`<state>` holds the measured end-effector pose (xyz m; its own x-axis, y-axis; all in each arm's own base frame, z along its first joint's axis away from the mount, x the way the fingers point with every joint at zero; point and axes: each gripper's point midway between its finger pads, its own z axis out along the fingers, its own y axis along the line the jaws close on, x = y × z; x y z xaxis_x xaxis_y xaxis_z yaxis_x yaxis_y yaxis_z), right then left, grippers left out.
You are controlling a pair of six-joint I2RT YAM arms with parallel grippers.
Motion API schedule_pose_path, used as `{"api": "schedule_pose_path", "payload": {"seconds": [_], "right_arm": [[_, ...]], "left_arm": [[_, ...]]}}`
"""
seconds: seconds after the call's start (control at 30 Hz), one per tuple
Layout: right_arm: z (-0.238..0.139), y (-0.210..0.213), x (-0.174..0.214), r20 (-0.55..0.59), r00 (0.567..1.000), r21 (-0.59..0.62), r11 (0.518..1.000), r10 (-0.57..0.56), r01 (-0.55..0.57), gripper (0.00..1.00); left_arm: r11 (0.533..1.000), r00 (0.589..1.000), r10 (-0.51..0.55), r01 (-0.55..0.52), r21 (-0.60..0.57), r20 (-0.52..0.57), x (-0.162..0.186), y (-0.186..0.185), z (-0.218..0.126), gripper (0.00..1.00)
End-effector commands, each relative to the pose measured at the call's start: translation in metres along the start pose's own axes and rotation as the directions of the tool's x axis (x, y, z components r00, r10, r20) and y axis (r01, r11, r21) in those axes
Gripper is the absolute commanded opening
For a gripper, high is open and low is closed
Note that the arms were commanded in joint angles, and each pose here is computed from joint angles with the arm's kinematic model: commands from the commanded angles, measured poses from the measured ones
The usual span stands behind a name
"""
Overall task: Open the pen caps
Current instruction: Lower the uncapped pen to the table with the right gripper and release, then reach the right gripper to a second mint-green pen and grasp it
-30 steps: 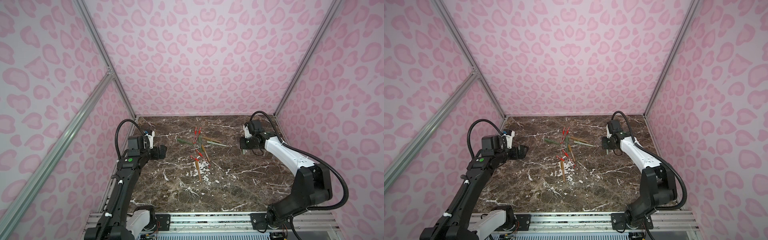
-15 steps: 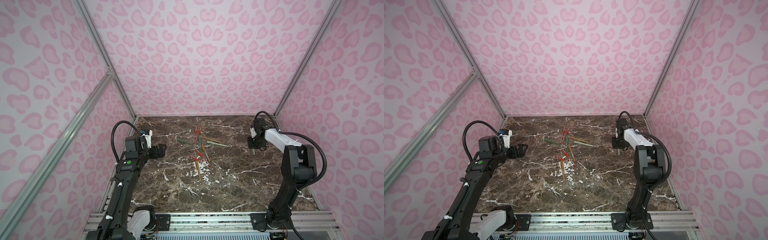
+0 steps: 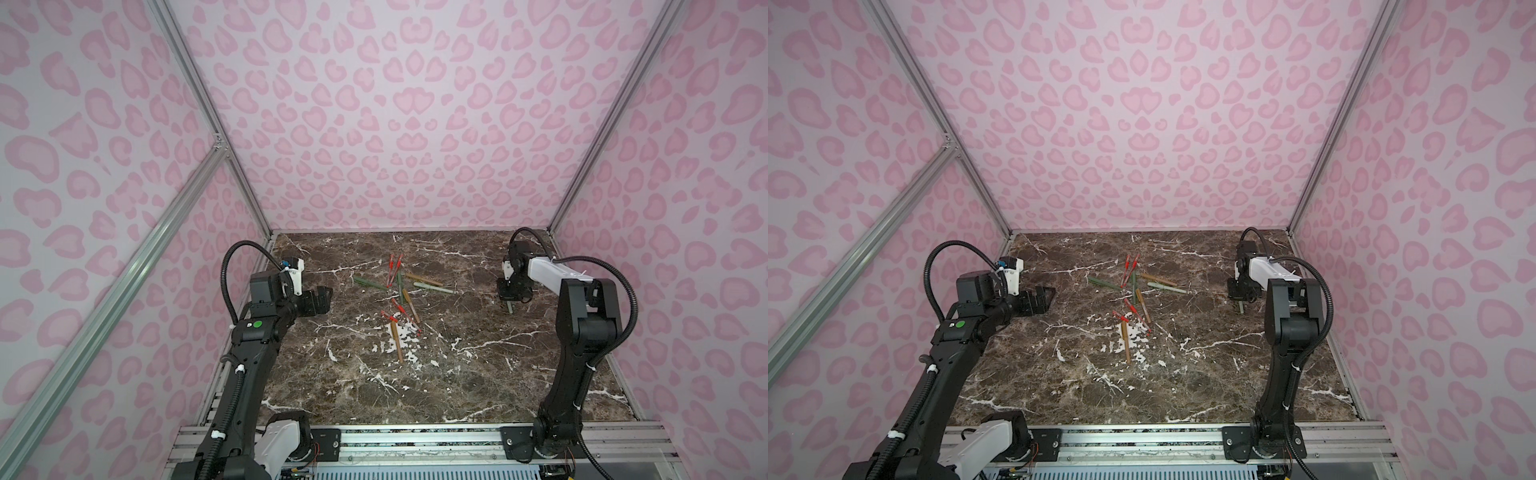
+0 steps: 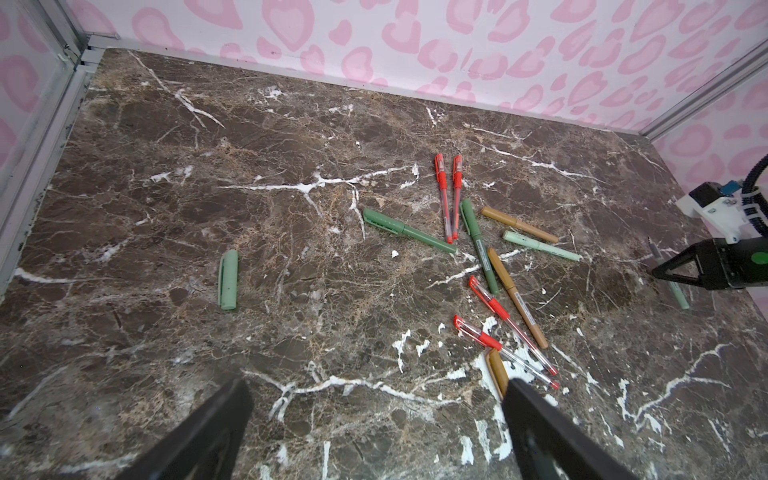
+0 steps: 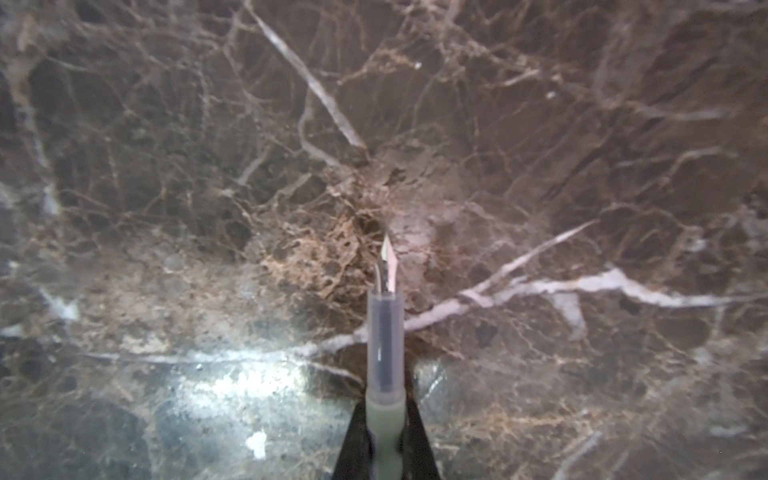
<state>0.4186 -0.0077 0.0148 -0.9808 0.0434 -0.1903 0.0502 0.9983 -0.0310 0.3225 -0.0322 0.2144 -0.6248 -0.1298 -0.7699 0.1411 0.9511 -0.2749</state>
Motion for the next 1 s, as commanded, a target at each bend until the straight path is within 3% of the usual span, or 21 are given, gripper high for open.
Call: {"api": "schedule_pose_path", "payload": {"seconds": [0.0, 0.27, 0.63, 0.87, 0.93, 0.97], "right_arm": [[0.022, 0.003, 0.019, -0.072, 0.997, -0.010, 1.000, -0.016, 0.015, 0.10], [0.019, 0.004, 0.020, -0.065, 0.998, -0.014, 1.000, -0.012, 0.011, 0.28], [-0.034, 0.014, 0.004, 0.066, 0.998, -0.051, 0.999, -0.008, 0.011, 0.39], [-0.061, 0.068, 0.000, 0.128, 0.986, -0.125, 0.984, -0.110, 0.126, 0.51], [-0.062, 0.093, -0.005, 0.134, 0.981, -0.169, 0.972, -0.142, 0.164, 0.58], [-0.062, 0.103, -0.007, 0.132, 0.979, -0.180, 0.967, -0.156, 0.179, 0.69]], "left_arm": [[1.000, 0.999, 0.011, -0.011, 0.002, 0.034, -0.011, 0.000, -0.002, 0.98], [1.000, 0.999, 0.009, -0.008, -0.012, 0.038, -0.012, 0.003, -0.003, 0.98], [1.000, 0.999, 0.005, -0.005, -0.003, 0.054, -0.015, 0.001, -0.005, 0.98], [1.000, 0.998, 0.009, -0.008, -0.007, 0.055, -0.014, 0.002, -0.005, 0.98], [1.000, 0.998, 0.012, -0.012, 0.009, 0.053, -0.013, -0.001, -0.004, 0.98], [1.000, 0.999, 0.012, -0.013, 0.004, 0.051, -0.013, 0.000, -0.004, 0.98]]}}
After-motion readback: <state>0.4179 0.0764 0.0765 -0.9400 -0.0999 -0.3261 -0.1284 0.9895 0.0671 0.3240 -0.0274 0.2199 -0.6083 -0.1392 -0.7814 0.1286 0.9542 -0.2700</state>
